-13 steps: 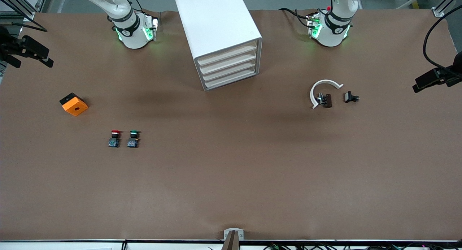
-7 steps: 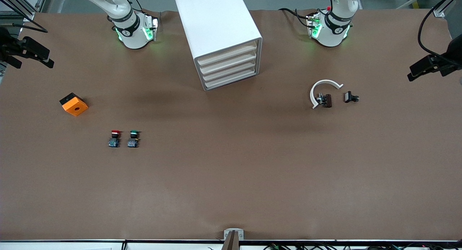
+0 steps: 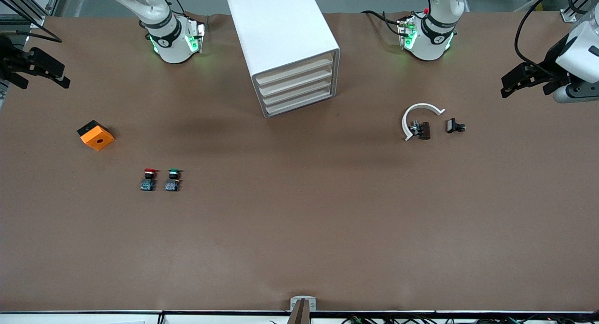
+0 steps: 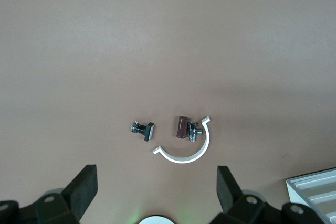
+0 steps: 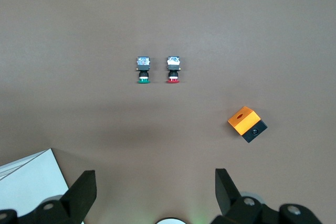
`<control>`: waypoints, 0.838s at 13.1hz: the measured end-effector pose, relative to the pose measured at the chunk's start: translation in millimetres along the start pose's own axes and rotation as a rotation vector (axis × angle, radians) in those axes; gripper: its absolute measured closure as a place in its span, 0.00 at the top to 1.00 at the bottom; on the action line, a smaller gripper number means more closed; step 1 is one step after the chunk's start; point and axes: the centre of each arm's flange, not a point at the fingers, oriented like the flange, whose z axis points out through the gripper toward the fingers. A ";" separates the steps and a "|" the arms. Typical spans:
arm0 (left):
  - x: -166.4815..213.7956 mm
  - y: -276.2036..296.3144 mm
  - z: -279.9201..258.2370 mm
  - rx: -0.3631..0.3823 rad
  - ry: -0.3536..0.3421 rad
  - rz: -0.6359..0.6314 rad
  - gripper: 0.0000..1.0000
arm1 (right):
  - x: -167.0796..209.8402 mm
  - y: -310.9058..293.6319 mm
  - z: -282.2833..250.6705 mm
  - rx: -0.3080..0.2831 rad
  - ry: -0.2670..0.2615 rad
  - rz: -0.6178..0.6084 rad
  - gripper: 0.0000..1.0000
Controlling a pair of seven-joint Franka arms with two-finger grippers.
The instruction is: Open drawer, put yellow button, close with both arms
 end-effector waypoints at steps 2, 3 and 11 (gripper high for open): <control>0.4 -2.2 -1.0 -0.001 0.004 0.001 1.00 | 0.0 -0.3 0.0 0.000 0.000 -0.001 1.00; 0.6 -3.5 -2.1 -0.001 0.007 0.001 1.00 | 0.0 -0.6 0.0 0.000 0.000 -0.001 1.00; 6.1 -10.4 -12.3 -0.007 0.032 -0.010 1.00 | 0.1 -1.1 0.1 0.000 0.000 -0.002 1.00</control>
